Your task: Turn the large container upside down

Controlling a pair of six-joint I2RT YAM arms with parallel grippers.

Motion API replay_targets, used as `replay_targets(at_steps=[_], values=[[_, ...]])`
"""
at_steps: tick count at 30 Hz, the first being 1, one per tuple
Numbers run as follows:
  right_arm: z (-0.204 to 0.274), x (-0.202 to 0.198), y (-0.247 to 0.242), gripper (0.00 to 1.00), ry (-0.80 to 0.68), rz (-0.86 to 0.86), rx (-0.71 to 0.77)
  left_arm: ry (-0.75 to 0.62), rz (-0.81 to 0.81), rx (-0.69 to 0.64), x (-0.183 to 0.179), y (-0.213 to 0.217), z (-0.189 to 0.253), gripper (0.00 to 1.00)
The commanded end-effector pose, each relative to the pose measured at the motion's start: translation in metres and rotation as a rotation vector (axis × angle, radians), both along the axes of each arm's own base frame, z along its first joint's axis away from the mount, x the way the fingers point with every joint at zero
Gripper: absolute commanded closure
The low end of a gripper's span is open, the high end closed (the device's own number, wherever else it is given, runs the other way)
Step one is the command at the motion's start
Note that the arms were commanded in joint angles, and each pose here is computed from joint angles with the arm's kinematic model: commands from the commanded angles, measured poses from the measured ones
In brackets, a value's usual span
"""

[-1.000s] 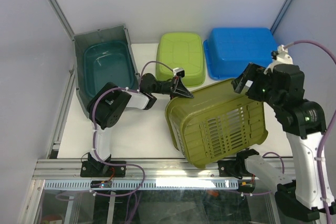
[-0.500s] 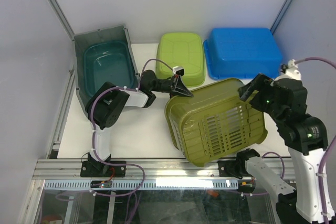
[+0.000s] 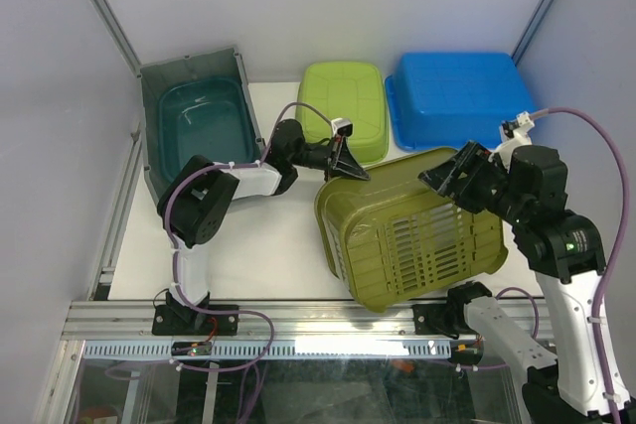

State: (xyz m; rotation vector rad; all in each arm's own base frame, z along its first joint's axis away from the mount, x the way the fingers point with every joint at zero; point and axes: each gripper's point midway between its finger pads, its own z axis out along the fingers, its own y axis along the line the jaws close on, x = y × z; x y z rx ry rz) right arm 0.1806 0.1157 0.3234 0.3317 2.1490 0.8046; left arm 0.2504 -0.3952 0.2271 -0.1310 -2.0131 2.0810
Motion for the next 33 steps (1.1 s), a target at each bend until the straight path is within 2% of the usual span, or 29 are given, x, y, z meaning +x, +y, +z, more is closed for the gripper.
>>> replay_targets(at_steps=[1, 3, 5, 8, 12, 20, 26, 33], values=[[0.017, 0.010, -0.046, 0.34, -0.088, -0.200, -0.160, -0.062, -0.037, 0.048, -0.003, 0.003, -0.025, 1.00], [0.012, 0.000, -0.088, 0.31, -0.072, -0.414, -0.246, -0.099, -0.016, 0.025, 0.002, 0.005, -0.020, 1.00], [0.034, 0.003, -0.090, 0.23, -0.274, -0.362, -0.290, -0.113, -0.024, 0.012, 0.002, 0.005, -0.012, 1.00], [0.058, 0.012, -0.086, 0.21, -0.393, -0.322, -0.316, -0.205, -0.034, 0.031, 0.002, 0.013, -0.010, 1.00], [0.045, 0.027, -0.085, 0.13, -0.310, -0.293, -0.386, -0.195, -0.046, 0.111, 0.013, 0.003, -0.035, 1.00], [0.025, 0.038, -0.096, 0.09, -0.261, -0.294, -0.513, -0.192, -0.064, 0.135, 0.033, -0.007, -0.042, 1.00], [0.033, 0.031, -0.100, 0.07, -0.283, -0.267, -0.562, -0.194, -0.064, 0.173, 0.032, -0.005, -0.051, 1.00], [0.025, 0.031, -0.099, 0.02, -0.217, -0.192, -0.640, -0.226, -0.055, 0.201, 0.031, -0.001, -0.055, 1.00]])
